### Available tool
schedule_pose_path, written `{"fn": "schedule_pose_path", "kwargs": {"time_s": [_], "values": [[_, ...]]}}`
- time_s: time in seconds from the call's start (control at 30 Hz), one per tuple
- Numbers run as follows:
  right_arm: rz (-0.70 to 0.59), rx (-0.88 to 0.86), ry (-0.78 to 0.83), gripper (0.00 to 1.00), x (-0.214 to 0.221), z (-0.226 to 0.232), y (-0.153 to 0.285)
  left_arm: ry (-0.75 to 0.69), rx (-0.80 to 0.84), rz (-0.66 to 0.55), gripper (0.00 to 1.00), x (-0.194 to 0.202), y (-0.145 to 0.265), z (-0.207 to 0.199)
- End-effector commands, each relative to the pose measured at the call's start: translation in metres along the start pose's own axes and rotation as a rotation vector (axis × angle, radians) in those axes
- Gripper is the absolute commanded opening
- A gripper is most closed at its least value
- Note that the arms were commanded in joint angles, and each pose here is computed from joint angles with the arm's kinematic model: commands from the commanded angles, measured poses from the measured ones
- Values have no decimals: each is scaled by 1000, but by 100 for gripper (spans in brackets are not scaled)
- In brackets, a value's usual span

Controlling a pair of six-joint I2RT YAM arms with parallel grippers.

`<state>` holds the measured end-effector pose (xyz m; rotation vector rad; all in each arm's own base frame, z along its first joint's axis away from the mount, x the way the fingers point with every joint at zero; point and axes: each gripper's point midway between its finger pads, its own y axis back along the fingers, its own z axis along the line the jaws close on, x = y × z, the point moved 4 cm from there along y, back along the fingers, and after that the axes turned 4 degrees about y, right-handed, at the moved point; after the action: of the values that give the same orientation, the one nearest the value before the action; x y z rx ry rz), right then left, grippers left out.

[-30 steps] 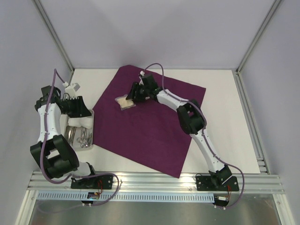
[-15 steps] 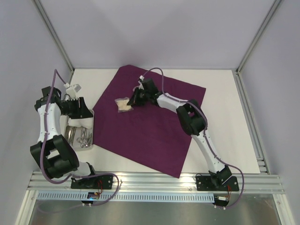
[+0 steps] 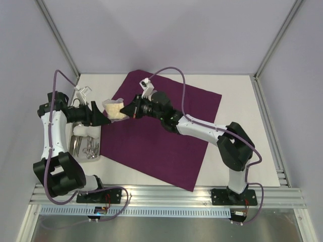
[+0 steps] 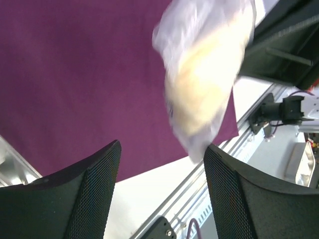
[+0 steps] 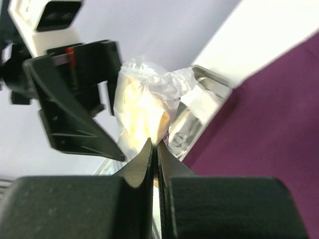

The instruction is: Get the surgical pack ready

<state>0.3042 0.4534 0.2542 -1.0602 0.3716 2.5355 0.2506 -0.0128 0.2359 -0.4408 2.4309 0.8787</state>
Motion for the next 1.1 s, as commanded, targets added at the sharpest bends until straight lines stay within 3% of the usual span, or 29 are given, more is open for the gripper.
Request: {"fn": "schedule_pose_path", "kwargs": {"time_s": [0.0,0.27,0.4,0.57,0.7,0.77,0.83,0.87,0.9,0.97,1.07], "values": [[-126,-53,77,1,-16,25,3,-100,107,-87,76,-15,11,-36],[-113,-111,101,0,-13,54,11,-87,159,-135,70,-22,15,-51],[-114,-127,110,0,-14,61,14,-84,169,-140,45,-23,15,-54],[-95,-144,102,0,-10,63,11,-83,154,-150,24,-26,14,-51],[-64,-142,81,0,-1,57,7,-67,118,-139,0,-24,12,-42],[-39,-142,81,1,4,55,6,-67,102,-127,0,-21,11,-38],[23,-105,85,40,12,48,2,-65,44,-108,0,-19,11,-30],[45,-77,97,51,16,42,1,-73,-52,-72,0,-14,14,-16],[74,-21,94,75,21,33,3,-83,-97,-51,0,-11,17,-7],[93,37,117,89,27,21,8,-93,-206,15,0,1,28,15],[120,103,155,91,32,9,18,-71,-346,61,0,19,55,52]]}}
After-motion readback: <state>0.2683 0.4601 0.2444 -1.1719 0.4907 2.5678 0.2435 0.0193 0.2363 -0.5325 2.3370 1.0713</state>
